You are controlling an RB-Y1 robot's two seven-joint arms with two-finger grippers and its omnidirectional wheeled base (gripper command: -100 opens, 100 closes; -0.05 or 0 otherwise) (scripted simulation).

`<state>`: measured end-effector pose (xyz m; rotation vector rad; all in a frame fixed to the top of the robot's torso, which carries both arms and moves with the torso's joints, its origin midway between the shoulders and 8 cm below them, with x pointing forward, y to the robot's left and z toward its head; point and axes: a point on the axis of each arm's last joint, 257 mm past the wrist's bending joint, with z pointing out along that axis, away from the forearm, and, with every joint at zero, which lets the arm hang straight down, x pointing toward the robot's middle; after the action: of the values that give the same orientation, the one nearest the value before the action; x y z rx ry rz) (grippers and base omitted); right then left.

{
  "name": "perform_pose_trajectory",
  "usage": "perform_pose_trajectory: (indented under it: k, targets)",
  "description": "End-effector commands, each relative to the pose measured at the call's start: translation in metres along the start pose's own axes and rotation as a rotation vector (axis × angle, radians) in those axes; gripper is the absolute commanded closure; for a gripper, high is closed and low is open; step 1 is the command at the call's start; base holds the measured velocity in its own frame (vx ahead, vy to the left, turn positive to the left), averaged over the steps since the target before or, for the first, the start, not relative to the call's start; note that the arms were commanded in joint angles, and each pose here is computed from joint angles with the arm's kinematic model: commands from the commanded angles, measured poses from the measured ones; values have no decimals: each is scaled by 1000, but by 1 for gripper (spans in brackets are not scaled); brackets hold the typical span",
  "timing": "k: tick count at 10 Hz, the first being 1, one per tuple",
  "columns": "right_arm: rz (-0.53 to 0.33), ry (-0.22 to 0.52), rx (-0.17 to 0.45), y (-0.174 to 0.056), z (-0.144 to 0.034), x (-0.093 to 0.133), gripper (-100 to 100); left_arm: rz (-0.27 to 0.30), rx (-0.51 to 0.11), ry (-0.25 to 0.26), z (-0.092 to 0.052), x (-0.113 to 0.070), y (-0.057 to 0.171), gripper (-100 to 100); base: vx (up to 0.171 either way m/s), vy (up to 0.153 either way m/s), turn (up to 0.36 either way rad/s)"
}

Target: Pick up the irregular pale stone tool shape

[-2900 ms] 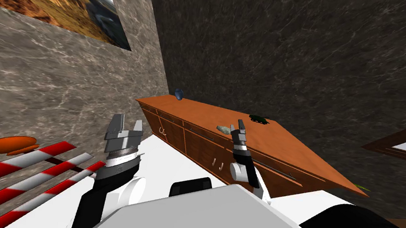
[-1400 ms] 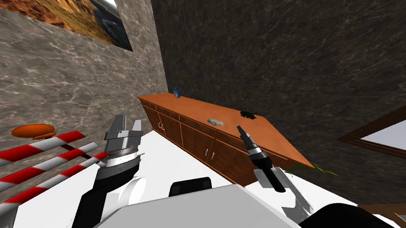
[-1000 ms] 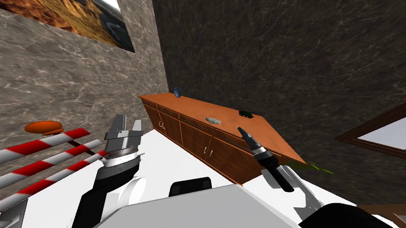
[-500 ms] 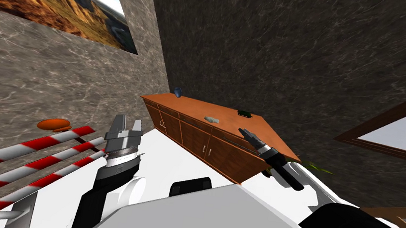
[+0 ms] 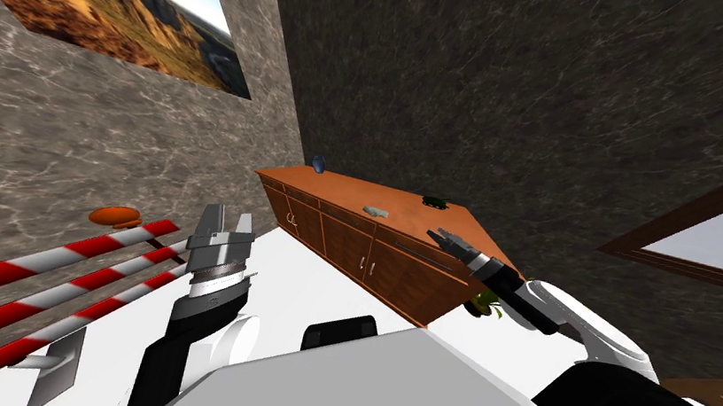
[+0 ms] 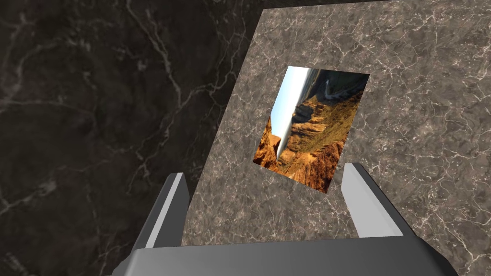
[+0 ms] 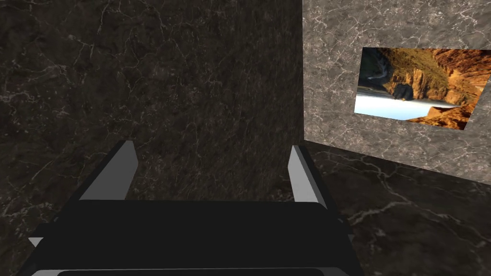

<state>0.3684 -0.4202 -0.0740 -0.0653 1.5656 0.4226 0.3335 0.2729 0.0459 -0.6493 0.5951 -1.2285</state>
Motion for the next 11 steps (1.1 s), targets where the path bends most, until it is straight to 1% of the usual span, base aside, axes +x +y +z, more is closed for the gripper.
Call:
perform_pose_trajectory:
  k: [1,2,3,4,5,7,8,10,11]
  targets:
    - [-49,38,-10,-2,2,-2,-100,0,0,0,0,0,0,0,-37,-42,43]
    - [-55,43,-14,-1,3,-3,-100,0,0,0,0,0,0,0,-21,-24,-8]
    - [-119,92,-3,-12,-2,-4,-100,0,0,0,0,0,0,0,-42,-39,78]
    - [-140,109,-19,-10,2,-5,-100,0,0,0,0,0,0,0,-41,-44,53]
    - [-196,152,-4,-21,-4,-6,-100,0,0,0,0,0,0,0,-45,-50,100]
    - [-230,178,-30,-17,3,-9,-100,0,0,0,0,0,0,0,-34,-30,17]
    - [-288,224,-19,-27,-2,-9,-100,0,0,0,0,0,0,0,-32,-37,88]
    - [-316,245,-42,-23,4,-12,-100,0,0,0,0,0,0,0,-22,-28,35]
    - [-376,294,-36,-33,1,-13,-100,0,0,0,0,0,0,0,-25,-27,97]
